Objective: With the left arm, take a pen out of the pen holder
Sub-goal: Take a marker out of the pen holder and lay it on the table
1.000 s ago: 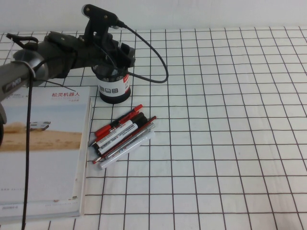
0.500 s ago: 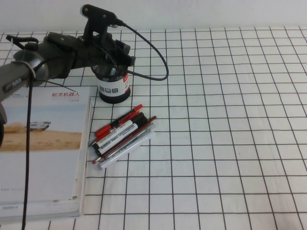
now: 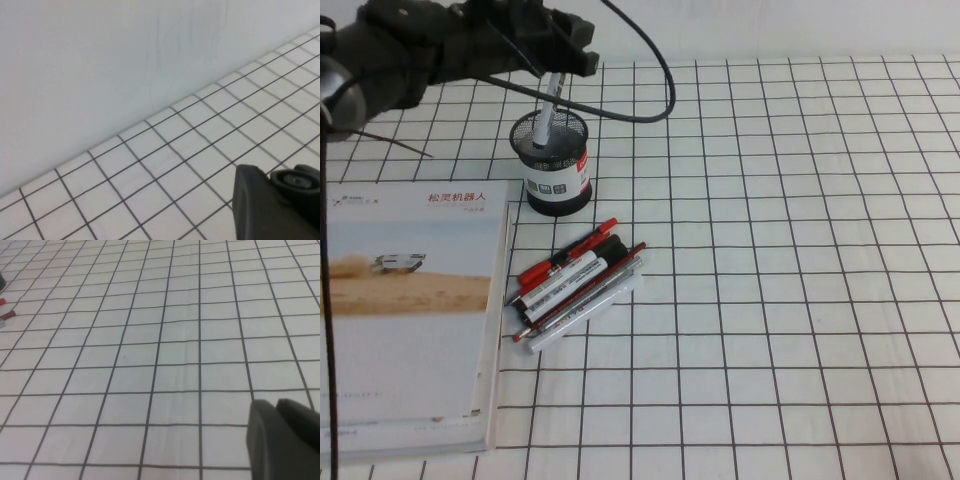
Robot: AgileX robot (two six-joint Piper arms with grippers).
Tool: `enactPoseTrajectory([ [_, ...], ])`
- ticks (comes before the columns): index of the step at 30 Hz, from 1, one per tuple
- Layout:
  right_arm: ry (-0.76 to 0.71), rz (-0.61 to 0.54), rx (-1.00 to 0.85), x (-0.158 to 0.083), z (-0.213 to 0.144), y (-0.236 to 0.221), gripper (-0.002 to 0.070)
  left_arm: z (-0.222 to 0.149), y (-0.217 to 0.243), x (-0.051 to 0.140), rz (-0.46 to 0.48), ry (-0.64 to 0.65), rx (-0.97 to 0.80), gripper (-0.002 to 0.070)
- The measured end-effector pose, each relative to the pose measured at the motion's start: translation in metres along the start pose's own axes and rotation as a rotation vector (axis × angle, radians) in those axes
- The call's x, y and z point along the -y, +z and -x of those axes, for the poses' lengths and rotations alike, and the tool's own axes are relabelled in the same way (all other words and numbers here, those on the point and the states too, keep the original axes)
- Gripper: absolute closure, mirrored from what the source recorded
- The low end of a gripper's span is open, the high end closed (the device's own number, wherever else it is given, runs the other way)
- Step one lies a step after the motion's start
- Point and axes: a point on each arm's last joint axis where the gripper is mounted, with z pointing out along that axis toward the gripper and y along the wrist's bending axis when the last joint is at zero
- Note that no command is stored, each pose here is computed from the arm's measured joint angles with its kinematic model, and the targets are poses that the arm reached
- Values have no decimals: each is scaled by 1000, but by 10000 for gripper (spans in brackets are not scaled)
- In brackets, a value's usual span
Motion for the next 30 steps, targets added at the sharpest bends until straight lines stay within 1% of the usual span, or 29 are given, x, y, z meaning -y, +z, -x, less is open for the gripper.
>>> enactPoseTrajectory([
  [2,0,0,0,0,0,0,691,13,-14,4,-21,-13,-3,578],
  [5,0,0,0,0,0,0,691,29,-38,10,-52,-20,-52,579],
  [7,0,0,0,0,0,0,691,37,-53,15,-53,-14,-99,578],
  [10,0,0,0,0,0,0,691,44,-70,25,-20,8,-197,578],
  [14,0,0,0,0,0,0,691,52,-87,49,4,43,-334,578],
  [17,0,0,0,0,0,0,691,55,-99,70,0,56,-434,578],
  [19,0,0,0,0,0,0,691,56,-105,83,-9,38,-487,578],
  [21,0,0,0,0,0,0,691,55,-109,95,-30,18,-542,578],
  [25,0,0,0,0,0,0,691,46,-108,114,-84,37,-662,578],
  [30,0,0,0,0,0,0,691,25,-84,127,-130,52,-778,579],
])
